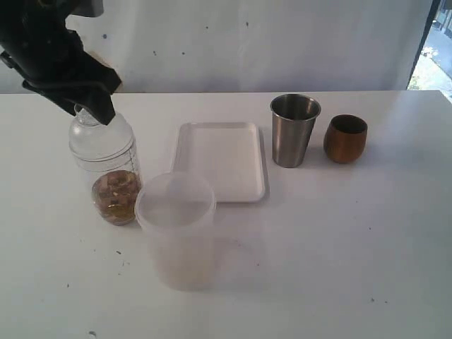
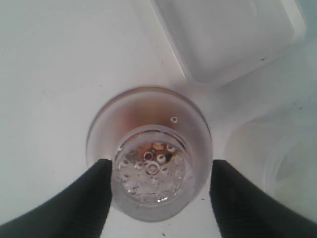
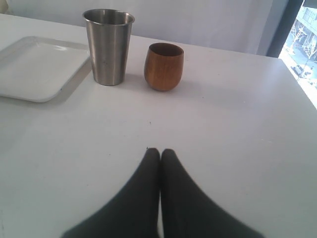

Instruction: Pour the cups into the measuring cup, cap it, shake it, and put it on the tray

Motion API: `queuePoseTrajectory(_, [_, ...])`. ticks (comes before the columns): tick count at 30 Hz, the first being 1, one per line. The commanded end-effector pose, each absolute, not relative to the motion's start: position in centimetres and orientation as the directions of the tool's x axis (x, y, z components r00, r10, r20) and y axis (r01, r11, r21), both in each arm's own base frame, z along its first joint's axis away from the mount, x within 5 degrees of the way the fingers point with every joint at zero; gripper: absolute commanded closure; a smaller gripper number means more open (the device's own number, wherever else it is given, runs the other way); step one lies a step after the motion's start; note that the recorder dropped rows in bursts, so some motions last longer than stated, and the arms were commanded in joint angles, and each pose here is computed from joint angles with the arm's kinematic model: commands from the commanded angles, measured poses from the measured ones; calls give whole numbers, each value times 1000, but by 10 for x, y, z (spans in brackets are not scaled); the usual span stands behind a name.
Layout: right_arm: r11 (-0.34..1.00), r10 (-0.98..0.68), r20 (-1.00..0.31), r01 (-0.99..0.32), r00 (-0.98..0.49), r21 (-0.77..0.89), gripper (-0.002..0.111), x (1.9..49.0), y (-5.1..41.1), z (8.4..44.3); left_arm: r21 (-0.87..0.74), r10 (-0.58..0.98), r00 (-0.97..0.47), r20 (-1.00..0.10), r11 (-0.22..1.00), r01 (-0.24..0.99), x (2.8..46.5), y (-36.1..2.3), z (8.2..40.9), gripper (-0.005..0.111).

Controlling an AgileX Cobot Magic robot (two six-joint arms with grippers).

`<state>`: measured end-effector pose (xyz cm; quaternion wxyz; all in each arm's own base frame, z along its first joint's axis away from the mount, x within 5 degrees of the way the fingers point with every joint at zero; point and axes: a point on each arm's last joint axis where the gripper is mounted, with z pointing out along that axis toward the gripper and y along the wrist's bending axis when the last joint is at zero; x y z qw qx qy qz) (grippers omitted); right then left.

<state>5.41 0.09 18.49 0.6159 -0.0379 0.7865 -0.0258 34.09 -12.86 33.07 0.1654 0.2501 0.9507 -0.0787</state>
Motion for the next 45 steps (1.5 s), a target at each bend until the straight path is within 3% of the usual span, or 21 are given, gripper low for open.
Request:
queuePoseTrajectory(1, [996, -84, -970, -24, -230, -81, 108, 54, 1, 184, -78, 459, -815, -355, 854, 515, 341, -131, 330, 40])
queuePoseTrajectory(5, [996, -84, -970, -24, -230, -81, 108, 54, 1, 184, -76, 462, -812, -355, 852, 518, 341, -131, 330, 32])
queuePoseTrajectory(10, [996, -84, -970, -24, -230, -81, 108, 54, 1, 184, -71, 474, -805, -358, 845, 529, 341, -131, 330, 32])
queuePoseTrajectory(20, [996, -84, -970, -24, -230, -81, 108, 54, 1, 184, -23, 473, -729, -495, 831, 555, 347, -133, 375, 34])
queuePoseTrajectory(23, [996, -84, -970, -24, -230, -81, 108, 54, 1, 184, -17, 467, -717, -517, 832, 554, 347, -133, 382, 53])
queuePoseTrajectory(27, [996, -84, -970, -24, -230, -81, 108, 54, 1, 184, -7, 480, -706, -521, 824, 566, 343, -132, 385, 106])
queuePoseTrajectory(33, [996, -84, -970, -24, -230, -81, 108, 54, 1, 184, -8, 507, -685, -523, 800, 599, 327, -128, 388, 107])
queuePoseTrajectory(41, [996, -84, -970, -24, -230, -81, 108, 54, 1, 184, -45, 562, -726, -396, 778, 627, 321, -127, 344, 107])
queuePoseTrajectory(45, [998, -66, -971, -20, -230, -63, 108, 54, 1, 184, -27, 547, -711, -442, 784, 620, 325, -129, 344, 107])
